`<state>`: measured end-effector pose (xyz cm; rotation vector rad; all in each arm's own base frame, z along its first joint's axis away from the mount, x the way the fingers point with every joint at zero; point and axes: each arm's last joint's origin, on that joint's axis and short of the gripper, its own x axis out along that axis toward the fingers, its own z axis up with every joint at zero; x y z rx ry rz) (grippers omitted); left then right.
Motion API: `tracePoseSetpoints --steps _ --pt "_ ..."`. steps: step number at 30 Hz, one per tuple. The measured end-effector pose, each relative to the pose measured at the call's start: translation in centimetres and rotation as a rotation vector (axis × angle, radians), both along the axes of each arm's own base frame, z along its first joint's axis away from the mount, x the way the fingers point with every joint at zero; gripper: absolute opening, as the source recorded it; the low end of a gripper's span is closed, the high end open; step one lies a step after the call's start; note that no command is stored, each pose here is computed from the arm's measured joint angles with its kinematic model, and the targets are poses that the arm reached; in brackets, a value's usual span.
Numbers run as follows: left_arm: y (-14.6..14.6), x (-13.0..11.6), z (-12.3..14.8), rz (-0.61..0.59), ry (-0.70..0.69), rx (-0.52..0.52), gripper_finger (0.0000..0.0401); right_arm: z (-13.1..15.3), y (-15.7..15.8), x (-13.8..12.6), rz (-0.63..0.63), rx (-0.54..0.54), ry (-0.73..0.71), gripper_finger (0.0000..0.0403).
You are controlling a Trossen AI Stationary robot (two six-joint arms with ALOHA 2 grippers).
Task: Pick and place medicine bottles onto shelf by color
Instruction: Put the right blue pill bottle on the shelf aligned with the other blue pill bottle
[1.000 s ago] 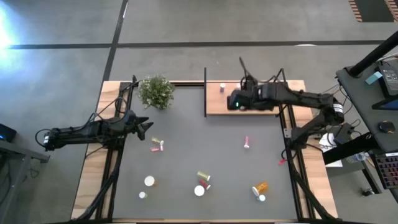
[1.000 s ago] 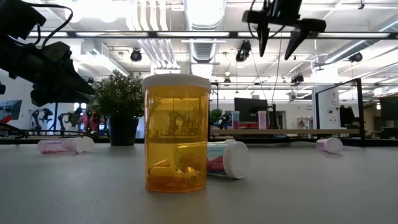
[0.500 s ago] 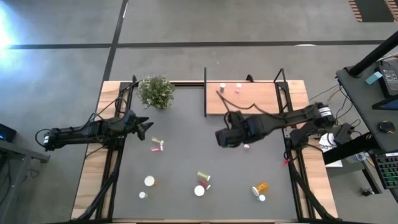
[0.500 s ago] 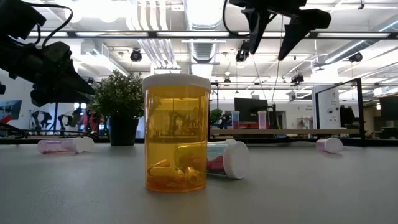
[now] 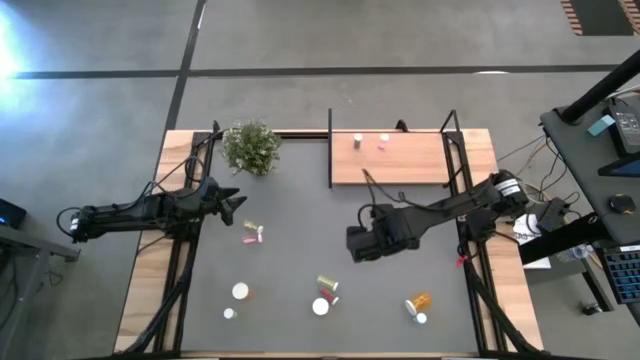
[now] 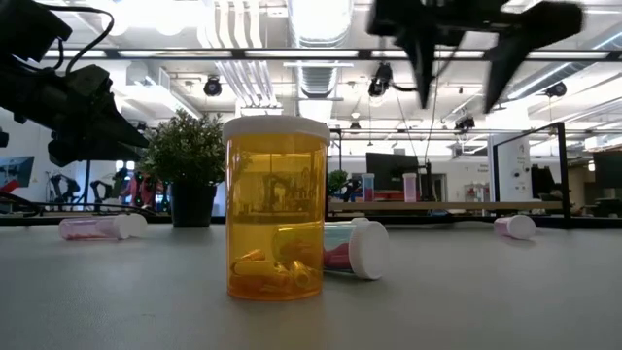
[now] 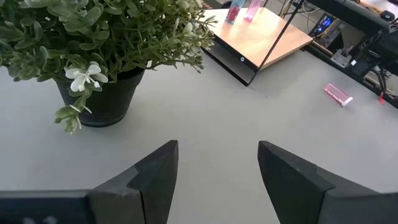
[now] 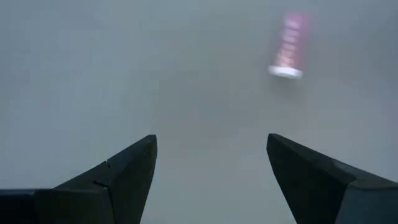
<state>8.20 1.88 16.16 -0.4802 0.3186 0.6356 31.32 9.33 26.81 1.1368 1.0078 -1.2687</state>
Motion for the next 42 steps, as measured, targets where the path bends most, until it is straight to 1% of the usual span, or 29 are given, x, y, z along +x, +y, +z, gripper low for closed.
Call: tracePoseSetpoints --steps 2,4,9,12,15,22,25,28,30,35,38,42 --pt "0.0 0.0 0.0 0.0 0.0 0.0 0.0205 -0.2 0.3 -0.6 -0.077 0.003 0.037 0.0289" --pt "0.0 0.0 0.0 0.0 0.0 0.0 0.0205 -0.3 0.5 -1.1 -0.107 -0.007 0.065 0.0285" --pt "0.0 0.0 0.0 0.0 0.001 0.0 0.0205 -0.2 -0.1 -2.0 -0.108 -0.015 0.104 0.0276" --pt "0.0 0.0 0.0 0.0 0.001 0.0 0.0205 -0.6 -0.7 -2.5 -0.107 0.004 0.114 0.0271" --pt "0.0 0.0 0.0 0.0 0.0 0.0 0.0205 -1.6 -0.9 -3.2 -0.076 0.061 0.128 0.0267" --pt "0.0 0.0 0.0 0.0 0.0 0.0 0.0205 -4.2 -0.4 -3.5 0.001 0.28 0.067 0.0267" --pt "0.0 0.0 0.0 0.0 0.0 0.0 0.0205 -4.8 0.2 -3.8 0.02 0.348 0.093 0.0265" --pt "0.0 0.0 0.0 0.0 0.001 0.0 0.0205 -4.9 1.7 -4.2 0.03 0.372 0.088 0.0263" --pt "0.0 0.0 0.0 0.0 0.001 0.0 0.0205 -4.6 3.1 -4.6 0.001 0.352 0.069 0.0262" --pt "0.0 0.0 0.0 0.0 0.001 0.0 0.0205 -4.0 6.8 -6.4 -0.141 0.327 0.038 0.0262" --pt "0.0 0.0 0.0 0.0 0.0 0.0 0.0205 -4.0 8.8 -7.6 -0.227 0.339 0.035 0.0262" --pt "0.0 0.0 0.0 0.0 0.0 0.0 0.0205 -4.1 11.1 -8.8 -0.299 0.361 0.003 0.0263"
